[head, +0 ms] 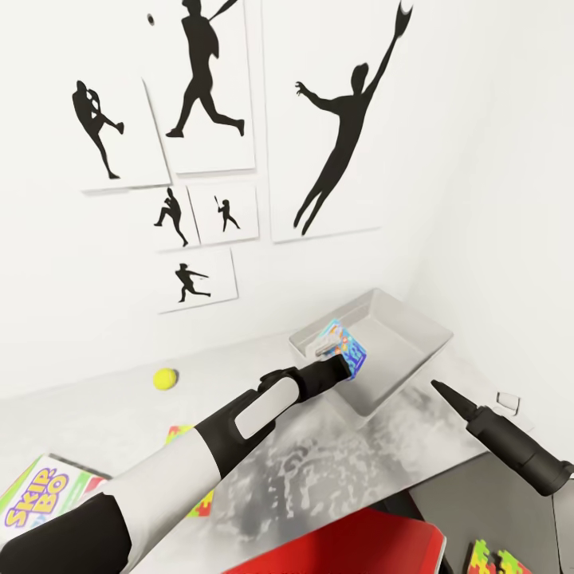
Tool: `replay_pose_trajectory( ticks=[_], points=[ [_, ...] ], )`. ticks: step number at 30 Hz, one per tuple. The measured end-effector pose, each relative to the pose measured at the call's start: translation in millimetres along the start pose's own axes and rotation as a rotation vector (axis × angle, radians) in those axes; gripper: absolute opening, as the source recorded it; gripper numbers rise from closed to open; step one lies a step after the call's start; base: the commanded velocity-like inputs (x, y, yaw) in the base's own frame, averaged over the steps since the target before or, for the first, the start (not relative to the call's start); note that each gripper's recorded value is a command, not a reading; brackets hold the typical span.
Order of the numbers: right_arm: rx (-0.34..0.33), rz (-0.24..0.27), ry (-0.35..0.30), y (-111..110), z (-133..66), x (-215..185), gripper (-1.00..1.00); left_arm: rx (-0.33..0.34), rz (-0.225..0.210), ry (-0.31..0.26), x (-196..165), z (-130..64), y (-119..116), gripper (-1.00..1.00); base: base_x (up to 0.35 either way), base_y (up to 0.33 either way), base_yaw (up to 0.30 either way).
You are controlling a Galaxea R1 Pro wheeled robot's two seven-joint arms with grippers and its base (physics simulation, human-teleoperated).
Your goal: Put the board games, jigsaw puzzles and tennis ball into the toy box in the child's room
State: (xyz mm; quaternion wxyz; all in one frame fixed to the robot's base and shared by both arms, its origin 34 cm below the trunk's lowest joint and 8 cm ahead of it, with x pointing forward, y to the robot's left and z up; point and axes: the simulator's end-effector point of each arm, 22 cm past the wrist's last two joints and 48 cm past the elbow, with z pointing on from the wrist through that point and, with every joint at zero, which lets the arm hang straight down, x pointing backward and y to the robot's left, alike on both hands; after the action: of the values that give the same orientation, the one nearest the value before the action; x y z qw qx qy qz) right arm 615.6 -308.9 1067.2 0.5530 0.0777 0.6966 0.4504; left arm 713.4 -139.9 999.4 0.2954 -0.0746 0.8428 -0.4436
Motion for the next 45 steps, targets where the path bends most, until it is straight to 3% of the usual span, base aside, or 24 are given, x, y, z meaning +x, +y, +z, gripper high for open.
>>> replay_pose_trajectory(
  ticks=[9,14,16,20,22,29,34,38,45],
  points=[
    [0.008,0.006,0.010,-6,0.7,5,1.00,0.004,-0.007,0.018,6,3.1,2,-1.00,0.000,0.000,0.000],
    [0.014,0.008,0.015,-9,1.0,8,1.00,0.024,-0.064,0.100,24,3.8,-1,-1.00,0.000,0.000,0.000],
    [0.016,0.009,0.017,-10,1.1,9,1.00,0.050,-0.077,0.128,21,3.5,-13,-1.00,0.000,0.000,0.000],
    [0.021,0.011,0.021,-13,1.4,11,1.00,0.108,-0.068,0.121,-22,3.3,-51,-1.00,0.000,0.000,0.000],
    [0.023,0.013,0.022,-14,1.4,12,1.00,0.110,-0.084,0.138,-33,3.4,-58,-1.00,0.000,0.000,0.000],
    [0.032,0.023,0.031,-20,1.7,17,1.00,0.025,-0.150,0.142,-89,7.7,-46,-1.00,0.000,0.000,0.000],
    [0.037,0.030,0.037,-23,1.8,21,1.00,0.032,-0.214,0.098,-135,4.1,-49,-1.00,0.000,0.000,0.000],
    [0.039,0.032,0.039,-25,1.7,22,1.00,0.004,-0.261,0.107,-139,6.6,-29,-1.00,0.000,0.000,0.000],
    [0.044,0.036,0.044,-28,2.1,25,1.00,-0.033,-0.273,0.136,-132,10.3,-12,-1.00,0.000,0.000,0.000]
  ],
)
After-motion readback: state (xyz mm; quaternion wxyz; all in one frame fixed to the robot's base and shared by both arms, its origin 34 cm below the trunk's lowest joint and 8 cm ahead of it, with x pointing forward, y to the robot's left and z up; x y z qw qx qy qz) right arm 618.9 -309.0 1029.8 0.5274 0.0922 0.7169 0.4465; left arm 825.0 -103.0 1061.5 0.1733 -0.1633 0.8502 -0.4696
